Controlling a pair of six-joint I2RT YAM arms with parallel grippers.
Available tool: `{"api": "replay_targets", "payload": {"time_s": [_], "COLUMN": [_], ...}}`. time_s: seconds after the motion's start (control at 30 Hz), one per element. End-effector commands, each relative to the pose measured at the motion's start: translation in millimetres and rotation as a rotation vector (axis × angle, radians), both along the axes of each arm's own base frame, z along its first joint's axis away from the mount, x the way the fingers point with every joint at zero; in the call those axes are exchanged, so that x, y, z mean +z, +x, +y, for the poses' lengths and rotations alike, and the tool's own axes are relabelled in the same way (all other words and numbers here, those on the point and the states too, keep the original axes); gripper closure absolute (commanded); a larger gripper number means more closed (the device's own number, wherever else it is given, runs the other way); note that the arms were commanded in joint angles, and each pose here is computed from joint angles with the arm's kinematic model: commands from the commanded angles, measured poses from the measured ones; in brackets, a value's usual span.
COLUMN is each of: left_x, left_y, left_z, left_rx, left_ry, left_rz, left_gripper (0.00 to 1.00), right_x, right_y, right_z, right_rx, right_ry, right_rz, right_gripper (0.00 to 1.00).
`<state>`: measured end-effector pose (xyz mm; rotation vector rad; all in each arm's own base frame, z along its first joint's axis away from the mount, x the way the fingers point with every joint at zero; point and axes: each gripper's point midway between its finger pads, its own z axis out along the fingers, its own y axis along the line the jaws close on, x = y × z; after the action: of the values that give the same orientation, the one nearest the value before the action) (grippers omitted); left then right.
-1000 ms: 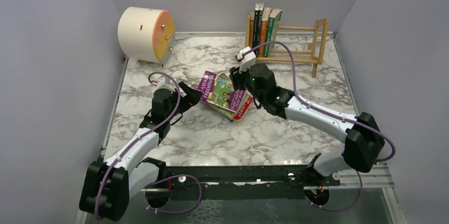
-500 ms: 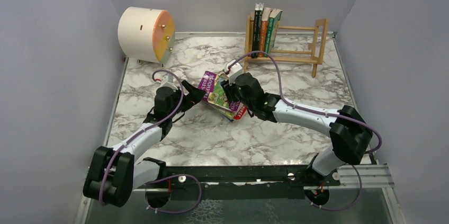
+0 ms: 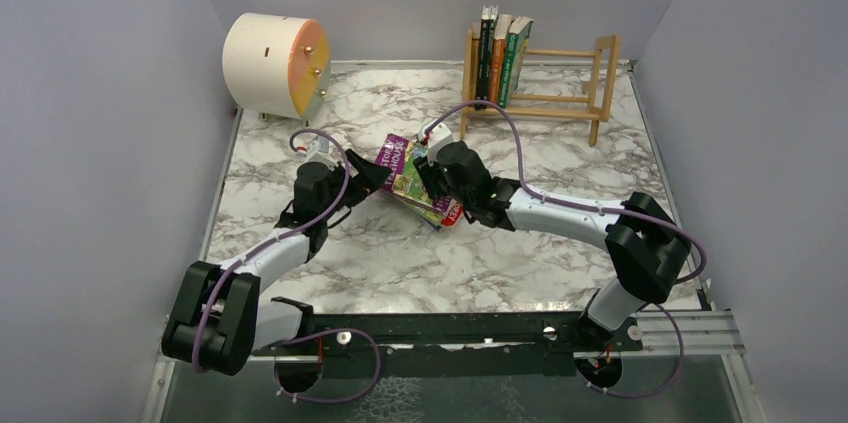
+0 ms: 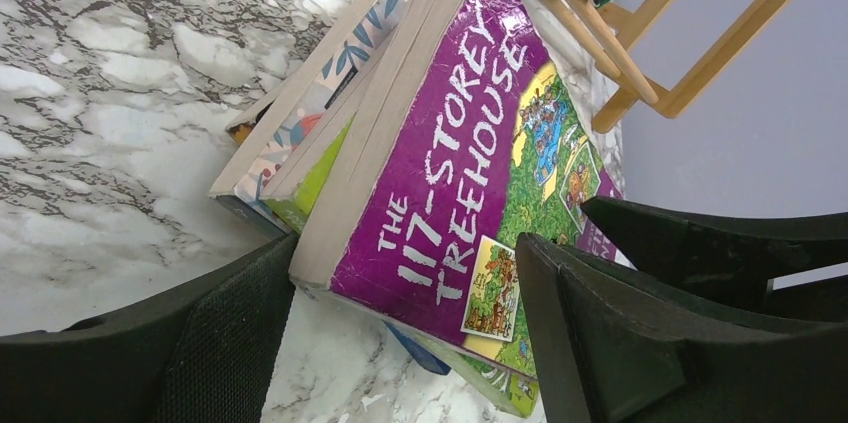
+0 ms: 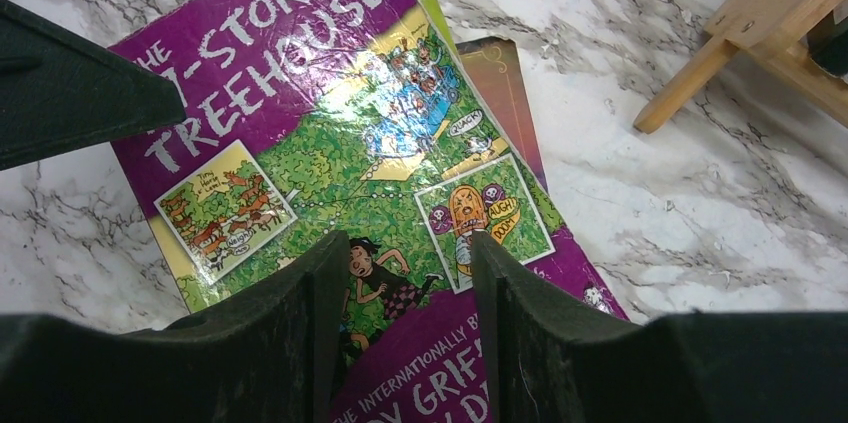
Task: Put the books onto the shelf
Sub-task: Pick up the book from the center of the board.
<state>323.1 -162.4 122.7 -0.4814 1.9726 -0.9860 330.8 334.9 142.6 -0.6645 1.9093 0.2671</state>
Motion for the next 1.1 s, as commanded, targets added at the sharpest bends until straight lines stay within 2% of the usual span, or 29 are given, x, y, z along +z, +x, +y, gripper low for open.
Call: {"api": "replay_targets", "payload": {"time_s": [0.0,0.27,0.33,0.5,0.57,0.8,1.07], "left_x": [21.1,47.6,57.1,70.7,73.1,74.7,82.7], "left_y": [8.8,6.2,5.2,4.9,4.7,4.2,8.5], "left_z": [-5.5,-1.8,-0.5,-1.8,-2.8,-5.3,-11.8], "left_rx": [-0.017,0.006,0.013,0.007,0.001,-0.012,-0.039], "left_ry": [-0.040,-0.076,-0.082,-0.098,-0.104,-0.121,-0.147], "left_rz": [-0.068,-0.142,-0.170,-0.202,-0.209,-0.216,-0.230], "left_gripper": [0.29,0.40,0.45,0.65,0.69,0.70,0.65], "right_x": [-20.4,-34.2,-35.3,-31.0,-31.7,-33.4,-38.0], "right_y": [-3.8,-7.8,-8.5,-9.1,-10.2,-12.2,-13.7], "right_z": [3.4,1.2,0.1,0.3,1.2,5.0,9.2], "right_rx": [0.007,0.011,0.008,0.014,0.024,0.048,0.069], "right_ry": [-0.015,-0.040,-0.041,-0.035,-0.033,-0.029,-0.036], "right_rz": [0.037,0.068,0.072,0.065,0.068,0.072,0.083], "right_gripper": [0.53,0.54,0.54,0.54,0.54,0.54,0.54]}}
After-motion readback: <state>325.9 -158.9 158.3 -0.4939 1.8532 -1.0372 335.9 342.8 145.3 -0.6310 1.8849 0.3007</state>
